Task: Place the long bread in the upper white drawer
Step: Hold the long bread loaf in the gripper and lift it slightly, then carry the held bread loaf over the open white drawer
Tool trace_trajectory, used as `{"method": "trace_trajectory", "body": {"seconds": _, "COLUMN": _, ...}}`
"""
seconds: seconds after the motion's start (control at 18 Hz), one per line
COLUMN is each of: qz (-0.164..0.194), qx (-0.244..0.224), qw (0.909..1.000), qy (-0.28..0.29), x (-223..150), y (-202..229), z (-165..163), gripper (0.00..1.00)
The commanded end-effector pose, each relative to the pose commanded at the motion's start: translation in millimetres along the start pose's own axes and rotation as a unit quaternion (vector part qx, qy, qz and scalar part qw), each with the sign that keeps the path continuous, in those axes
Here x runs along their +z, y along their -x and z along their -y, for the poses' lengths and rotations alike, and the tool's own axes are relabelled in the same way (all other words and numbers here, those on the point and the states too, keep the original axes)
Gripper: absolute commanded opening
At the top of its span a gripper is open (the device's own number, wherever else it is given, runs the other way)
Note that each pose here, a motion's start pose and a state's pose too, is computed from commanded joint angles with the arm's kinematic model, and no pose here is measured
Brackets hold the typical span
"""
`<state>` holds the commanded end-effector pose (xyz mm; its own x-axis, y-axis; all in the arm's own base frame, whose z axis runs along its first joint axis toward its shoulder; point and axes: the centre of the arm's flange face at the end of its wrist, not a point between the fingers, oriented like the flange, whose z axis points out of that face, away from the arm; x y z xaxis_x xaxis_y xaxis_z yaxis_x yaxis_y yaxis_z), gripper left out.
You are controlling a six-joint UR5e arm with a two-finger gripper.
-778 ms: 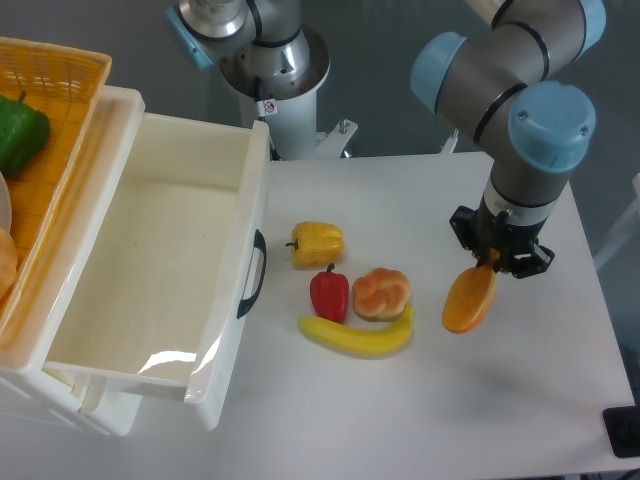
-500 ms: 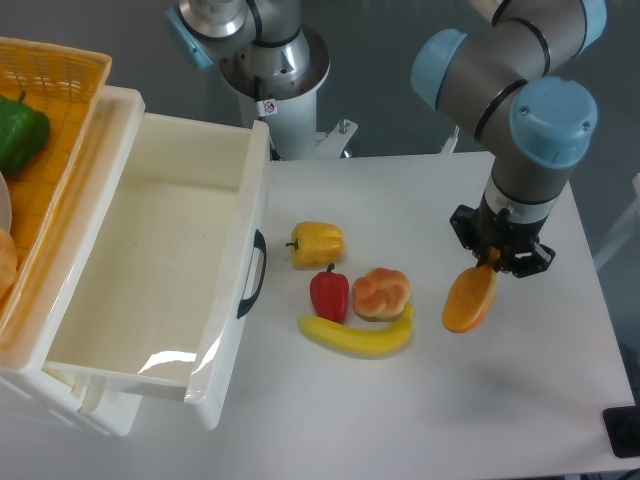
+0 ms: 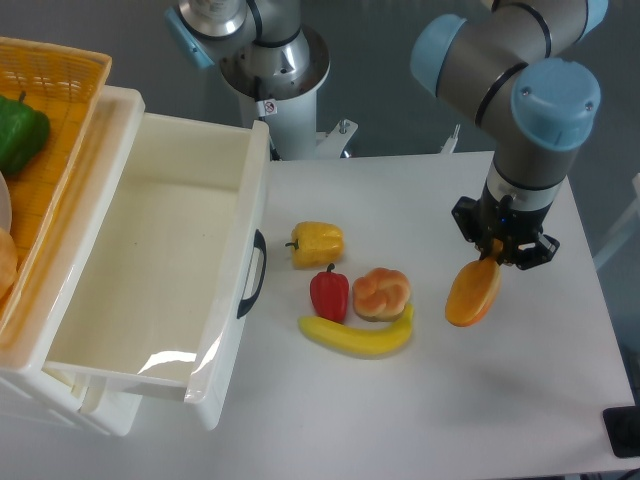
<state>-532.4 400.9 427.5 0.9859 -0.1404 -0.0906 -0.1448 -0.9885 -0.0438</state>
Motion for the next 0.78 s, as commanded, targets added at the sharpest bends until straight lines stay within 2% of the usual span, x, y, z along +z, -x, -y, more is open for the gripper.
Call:
{"method": "trace_trajectory", "body": {"seconds": 0.33, "qz": -0.006, "qx": -0.050, "qw": 0.9971, "qy": -0.057, "x": -40.0, "y": -34.0, "z": 4.6, "gripper": 0.00}}
{"method": "trace_trajectory", "body": {"seconds": 0.5, "qz": -0.017, "qx": -0.086, "qw": 0.9920, "qy": -0.091, "x": -69.9, "y": -60.5, "z": 20.8, "gripper": 0.00}}
{"method": "trace_trajectory", "body": {"seconds": 0.67, "qz": -0.019, "qx": -0.148, "qw": 0.9808, "qy": -0.126, "x": -103.4, "y": -91.7, "z": 46.8, "gripper": 0.00}}
{"method": "trace_trajectory", "body": {"seconds": 0.78, "qz": -0.023, "qx": -0.151, "qw": 0.9786, "qy": -0.138, "x": -116.6, "y": -116.2, "z": 69.7, "gripper": 0.00}}
